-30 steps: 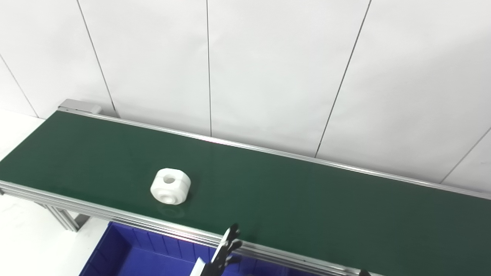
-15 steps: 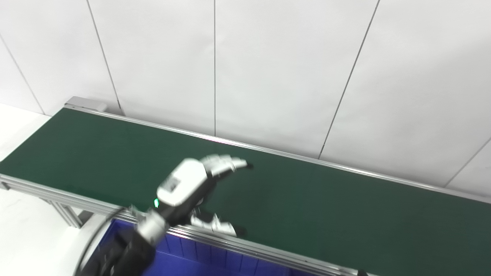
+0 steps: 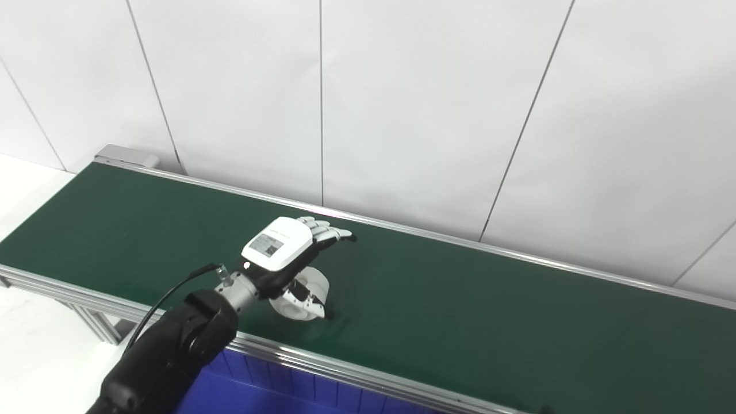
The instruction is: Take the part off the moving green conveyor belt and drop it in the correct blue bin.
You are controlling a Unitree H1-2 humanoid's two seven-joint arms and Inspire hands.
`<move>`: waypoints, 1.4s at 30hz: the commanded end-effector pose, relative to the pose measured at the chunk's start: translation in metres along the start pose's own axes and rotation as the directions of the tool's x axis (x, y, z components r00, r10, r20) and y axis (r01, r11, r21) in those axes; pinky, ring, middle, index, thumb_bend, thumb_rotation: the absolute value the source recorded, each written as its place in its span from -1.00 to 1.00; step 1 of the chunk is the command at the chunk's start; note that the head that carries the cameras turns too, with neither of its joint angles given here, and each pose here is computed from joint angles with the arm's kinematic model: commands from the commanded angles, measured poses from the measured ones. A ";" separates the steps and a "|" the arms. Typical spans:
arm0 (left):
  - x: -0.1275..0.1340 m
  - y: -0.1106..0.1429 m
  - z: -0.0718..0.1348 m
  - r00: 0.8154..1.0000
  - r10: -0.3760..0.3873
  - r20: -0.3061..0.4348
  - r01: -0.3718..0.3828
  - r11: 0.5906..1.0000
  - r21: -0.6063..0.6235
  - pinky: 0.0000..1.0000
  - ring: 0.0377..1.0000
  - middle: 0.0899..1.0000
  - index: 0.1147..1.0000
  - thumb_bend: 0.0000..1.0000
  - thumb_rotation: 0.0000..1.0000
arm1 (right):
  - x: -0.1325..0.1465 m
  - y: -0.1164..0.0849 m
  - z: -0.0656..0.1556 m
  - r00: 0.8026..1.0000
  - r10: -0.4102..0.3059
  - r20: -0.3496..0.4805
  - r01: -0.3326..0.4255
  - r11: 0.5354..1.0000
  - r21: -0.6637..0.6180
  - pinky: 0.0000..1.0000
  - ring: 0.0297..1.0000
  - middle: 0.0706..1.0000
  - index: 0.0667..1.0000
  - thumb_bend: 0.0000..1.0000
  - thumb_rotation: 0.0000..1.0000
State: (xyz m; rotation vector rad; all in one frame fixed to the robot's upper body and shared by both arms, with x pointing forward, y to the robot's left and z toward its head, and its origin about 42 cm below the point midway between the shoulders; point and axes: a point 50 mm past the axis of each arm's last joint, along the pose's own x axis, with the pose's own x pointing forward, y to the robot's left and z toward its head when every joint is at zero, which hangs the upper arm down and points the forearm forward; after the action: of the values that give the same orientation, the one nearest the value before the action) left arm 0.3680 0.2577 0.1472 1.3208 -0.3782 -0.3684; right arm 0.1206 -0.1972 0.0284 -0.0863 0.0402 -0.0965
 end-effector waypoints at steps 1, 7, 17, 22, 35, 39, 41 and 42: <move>0.011 0.018 -0.006 0.999 0.048 0.013 -0.048 0.998 0.043 0.78 0.72 0.63 0.57 0.95 -0.34 | 0.001 0.002 0.010 0.997 -0.002 0.072 0.001 1.000 0.021 0.73 0.73 0.93 0.93 0.49 1.00; 0.013 0.007 -0.012 0.999 -0.001 -0.043 0.005 0.996 0.092 0.77 0.72 0.64 0.55 0.91 -0.37 | 0.001 0.004 0.011 0.997 -0.001 0.079 0.000 1.000 0.016 0.68 0.69 0.88 0.93 0.47 1.00; 0.020 0.005 -0.009 0.978 -0.192 -0.084 0.200 0.975 0.099 0.48 0.36 0.25 0.11 0.80 -0.57 | 0.000 0.005 0.012 0.997 -0.004 0.083 0.003 1.000 0.016 0.61 0.64 0.81 0.94 0.41 1.00; 0.020 0.006 -0.002 0.966 -0.240 -0.091 0.249 0.964 0.096 0.17 0.10 0.03 -0.16 0.06 -0.87 | 0.000 0.005 0.012 0.997 -0.005 0.081 0.004 1.000 0.015 0.58 0.61 0.77 0.93 0.41 1.00; 0.020 0.007 0.009 0.978 -0.202 -0.041 0.206 0.972 0.110 0.21 0.06 -0.04 -0.17 0.05 -0.88 | 0.001 0.005 0.012 0.997 -0.002 0.081 0.001 1.000 0.012 0.55 0.59 0.76 0.93 0.40 1.00; 0.021 0.014 0.014 0.982 -0.187 -0.028 0.189 0.974 0.123 0.18 0.05 -0.04 -0.16 0.05 -0.88 | 0.000 0.006 0.013 0.997 -0.004 0.077 0.003 1.000 0.011 0.53 0.57 0.76 0.93 0.38 1.00; 0.021 0.020 0.017 0.985 -0.170 -0.009 0.170 0.978 0.123 0.17 0.03 -0.05 -0.16 0.05 -0.88 | 0.000 0.006 0.013 0.997 -0.005 0.076 0.004 1.000 0.011 0.53 0.57 0.76 0.93 0.39 1.00; 0.021 0.026 0.020 0.987 -0.158 0.001 0.157 0.980 0.124 0.16 0.03 -0.06 -0.16 0.05 -0.88 | 0.000 0.006 0.014 0.997 -0.005 0.077 0.004 1.000 0.011 0.53 0.57 0.77 0.93 0.39 1.00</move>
State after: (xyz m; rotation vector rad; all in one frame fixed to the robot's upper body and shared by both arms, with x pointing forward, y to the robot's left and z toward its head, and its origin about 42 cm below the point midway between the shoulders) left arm 0.3719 0.2320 0.1503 1.4555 -0.2333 -0.5395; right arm 0.1208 -0.1921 0.0300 -0.0848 0.0355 -0.0951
